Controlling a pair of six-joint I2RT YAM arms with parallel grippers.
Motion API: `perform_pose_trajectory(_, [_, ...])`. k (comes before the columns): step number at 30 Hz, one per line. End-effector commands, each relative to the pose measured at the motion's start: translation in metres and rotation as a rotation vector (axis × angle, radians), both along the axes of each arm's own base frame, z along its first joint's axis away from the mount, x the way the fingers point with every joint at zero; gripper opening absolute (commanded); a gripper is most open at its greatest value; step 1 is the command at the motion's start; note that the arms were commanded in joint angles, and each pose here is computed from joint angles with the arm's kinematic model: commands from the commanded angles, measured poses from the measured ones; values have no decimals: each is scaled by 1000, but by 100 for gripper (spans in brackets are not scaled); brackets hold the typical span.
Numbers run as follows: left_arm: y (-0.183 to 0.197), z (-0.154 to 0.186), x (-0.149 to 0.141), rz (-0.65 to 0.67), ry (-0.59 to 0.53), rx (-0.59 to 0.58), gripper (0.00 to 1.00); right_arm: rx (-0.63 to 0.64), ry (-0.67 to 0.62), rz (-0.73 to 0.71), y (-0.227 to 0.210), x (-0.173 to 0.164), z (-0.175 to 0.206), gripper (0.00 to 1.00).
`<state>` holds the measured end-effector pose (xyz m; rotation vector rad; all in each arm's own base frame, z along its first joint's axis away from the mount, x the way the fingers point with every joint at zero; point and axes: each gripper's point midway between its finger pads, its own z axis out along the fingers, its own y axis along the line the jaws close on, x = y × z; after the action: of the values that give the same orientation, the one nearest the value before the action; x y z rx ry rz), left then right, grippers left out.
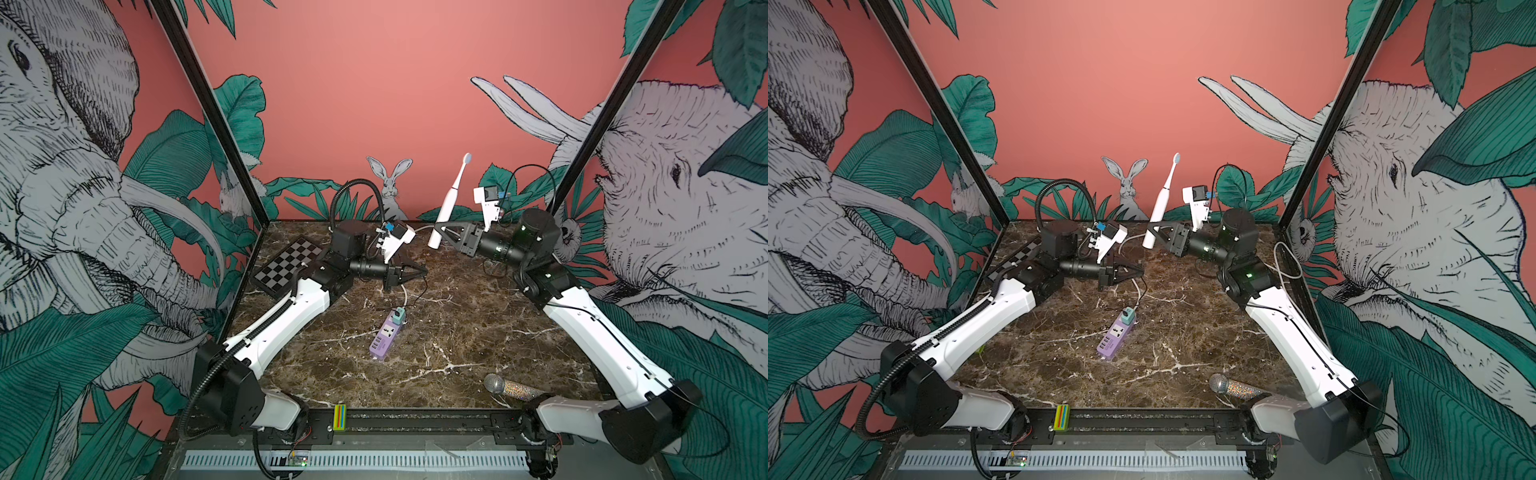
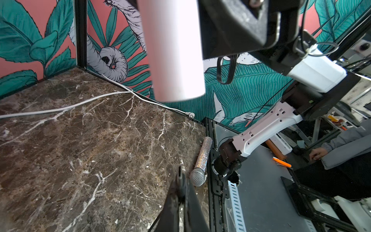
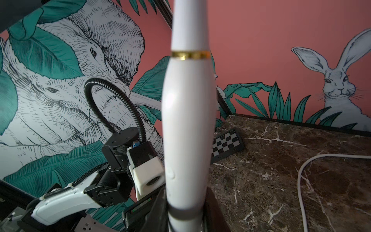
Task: Charge the electric toothbrush
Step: Insert the charging cable into the electric toothbrush.
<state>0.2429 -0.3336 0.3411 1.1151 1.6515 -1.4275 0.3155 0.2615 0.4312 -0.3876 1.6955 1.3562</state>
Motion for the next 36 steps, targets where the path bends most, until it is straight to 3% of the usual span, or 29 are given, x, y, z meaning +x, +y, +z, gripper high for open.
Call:
perform_pose_trajectory(1, [2, 34, -10, -29, 71, -63, 0, 101, 79, 37, 2, -2, 17, 0])
perform_pose_trajectory(3, [1, 38, -11, -40, 125, -76, 0, 100, 153, 38, 4, 1, 7, 0])
perform_pose_trajectory(17, [-6, 36, -17, -97, 296, -51, 0, 34, 113, 170, 7, -7, 8, 0])
perform_pose_trajectory(36, [-7, 23, -19, -84, 306, -14, 0, 34, 117, 208, 9, -12, 8, 0])
